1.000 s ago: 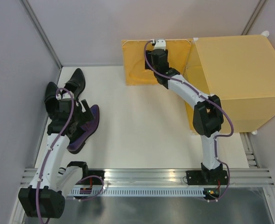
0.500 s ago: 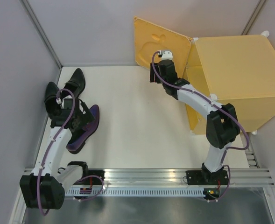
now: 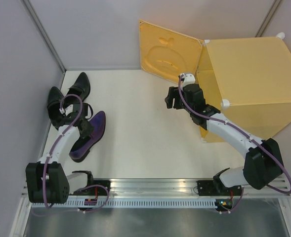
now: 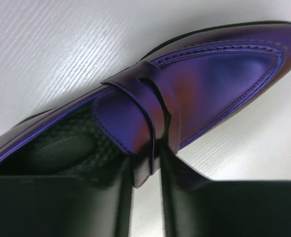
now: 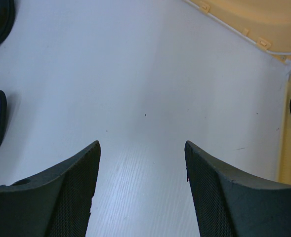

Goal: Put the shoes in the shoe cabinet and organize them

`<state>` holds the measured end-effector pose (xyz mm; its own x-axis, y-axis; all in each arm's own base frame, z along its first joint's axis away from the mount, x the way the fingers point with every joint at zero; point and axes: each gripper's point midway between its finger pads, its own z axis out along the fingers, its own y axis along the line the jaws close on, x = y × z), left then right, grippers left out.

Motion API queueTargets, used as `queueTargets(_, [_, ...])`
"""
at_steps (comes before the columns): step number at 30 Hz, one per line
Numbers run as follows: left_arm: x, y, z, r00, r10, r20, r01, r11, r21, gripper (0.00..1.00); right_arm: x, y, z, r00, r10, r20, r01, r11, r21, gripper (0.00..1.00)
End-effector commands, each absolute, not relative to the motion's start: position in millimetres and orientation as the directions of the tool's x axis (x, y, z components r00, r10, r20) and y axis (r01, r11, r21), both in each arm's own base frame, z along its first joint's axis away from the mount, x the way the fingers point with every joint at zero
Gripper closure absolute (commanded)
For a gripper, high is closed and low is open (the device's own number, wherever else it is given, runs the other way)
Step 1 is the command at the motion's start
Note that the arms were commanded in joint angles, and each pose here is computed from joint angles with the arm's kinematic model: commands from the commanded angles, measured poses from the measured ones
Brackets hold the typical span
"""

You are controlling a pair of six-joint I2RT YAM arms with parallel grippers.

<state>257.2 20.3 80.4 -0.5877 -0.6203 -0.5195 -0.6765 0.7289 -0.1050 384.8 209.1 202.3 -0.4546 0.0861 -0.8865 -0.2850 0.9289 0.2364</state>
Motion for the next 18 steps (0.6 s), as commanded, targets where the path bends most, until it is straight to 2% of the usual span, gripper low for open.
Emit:
queueTargets(1, [288,5,88,-0.573,-0.617,-0.54,-0.613,0.76,-0.217,0.8,382,213,224,-0.401,0.109,-0.909,-0.325,0.911,0.253,0.27])
queueTargets(2, [291,-1,90,-0.588,-0.608,-0.533,-0.59,0.773,-0.232,0.86,381,212,225,-0.401,0.104,-0.91,-0.326,0.912,0.248,0.26])
queueTargets(3, [298,-15,94,-0.618,-0.583,-0.527,-0.54,0.802,-0.255,0.97,377,210,220,-0.423,0.09,-0.902,-0.32,0.916,0.241,0.26])
queueTargets(7, [317,-64,115,-0.689,-0.489,-0.535,-0.378,0.872,-0.311,0.98,368,205,225,-0.411,0.101,-0.906,-0.318,0.916,0.247,0.26])
queueTargets(11, [337,-126,145,-0.74,-0.424,-0.523,-0.222,0.887,-0.405,0.98,356,196,233,-0.4,0.112,-0.91,-0.308,0.918,0.249,0.27])
queueTargets(18, [365,-226,159,-0.804,-0.336,-0.49,-0.072,0.874,-0.481,0.98,340,182,240,-0.379,0.131,-0.916,-0.291,0.923,0.253,0.27])
